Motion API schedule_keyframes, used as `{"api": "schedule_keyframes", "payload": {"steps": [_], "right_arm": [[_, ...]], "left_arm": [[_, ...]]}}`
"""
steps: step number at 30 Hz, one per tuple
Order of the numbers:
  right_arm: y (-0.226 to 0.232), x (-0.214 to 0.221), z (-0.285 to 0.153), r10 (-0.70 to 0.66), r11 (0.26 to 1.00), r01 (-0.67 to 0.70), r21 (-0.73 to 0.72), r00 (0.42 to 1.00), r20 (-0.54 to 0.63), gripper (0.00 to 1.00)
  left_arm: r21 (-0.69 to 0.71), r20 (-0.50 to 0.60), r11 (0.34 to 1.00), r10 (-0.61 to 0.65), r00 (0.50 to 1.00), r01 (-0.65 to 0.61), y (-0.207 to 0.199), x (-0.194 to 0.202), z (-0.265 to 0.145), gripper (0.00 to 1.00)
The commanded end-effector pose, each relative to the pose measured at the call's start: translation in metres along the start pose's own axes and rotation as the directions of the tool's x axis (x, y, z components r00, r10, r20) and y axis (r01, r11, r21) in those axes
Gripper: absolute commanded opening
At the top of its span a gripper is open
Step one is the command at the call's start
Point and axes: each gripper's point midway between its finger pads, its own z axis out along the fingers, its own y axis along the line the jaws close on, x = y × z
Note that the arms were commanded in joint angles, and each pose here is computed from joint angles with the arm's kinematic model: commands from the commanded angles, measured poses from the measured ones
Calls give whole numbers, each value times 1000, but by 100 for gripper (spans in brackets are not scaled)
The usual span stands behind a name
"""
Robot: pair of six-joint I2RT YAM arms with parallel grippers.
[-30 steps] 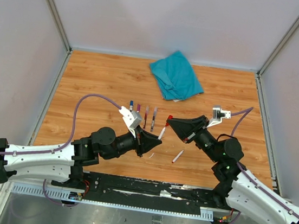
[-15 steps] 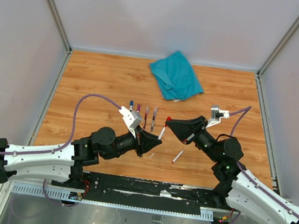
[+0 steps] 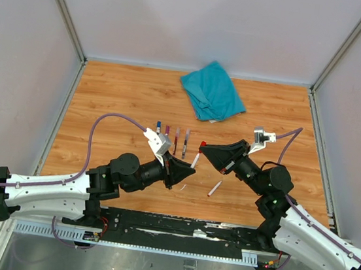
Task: Insert the pens into the pen caps
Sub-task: Insert the pen cap onto the pen.
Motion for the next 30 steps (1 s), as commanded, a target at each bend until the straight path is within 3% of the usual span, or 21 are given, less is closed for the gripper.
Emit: {"api": "schedule_keyframes", "payload": {"steps": [1, 19, 30], "right_arm": [[3, -2, -1, -4, 1000, 4, -18, 1000, -1, 1], [-2, 11, -4, 28, 999, -29, -16, 999, -38, 1], [-3, 21, -5, 70, 997, -71, -33, 996, -54, 1]], "left_arm": [[11, 30, 1000, 8, 1000, -9, -4, -7, -1, 0], [1, 38, 1000, 8, 999, -8, -2, -9, -1, 1], [0, 110, 1000, -2, 994, 2, -8, -32, 3, 0]]}}
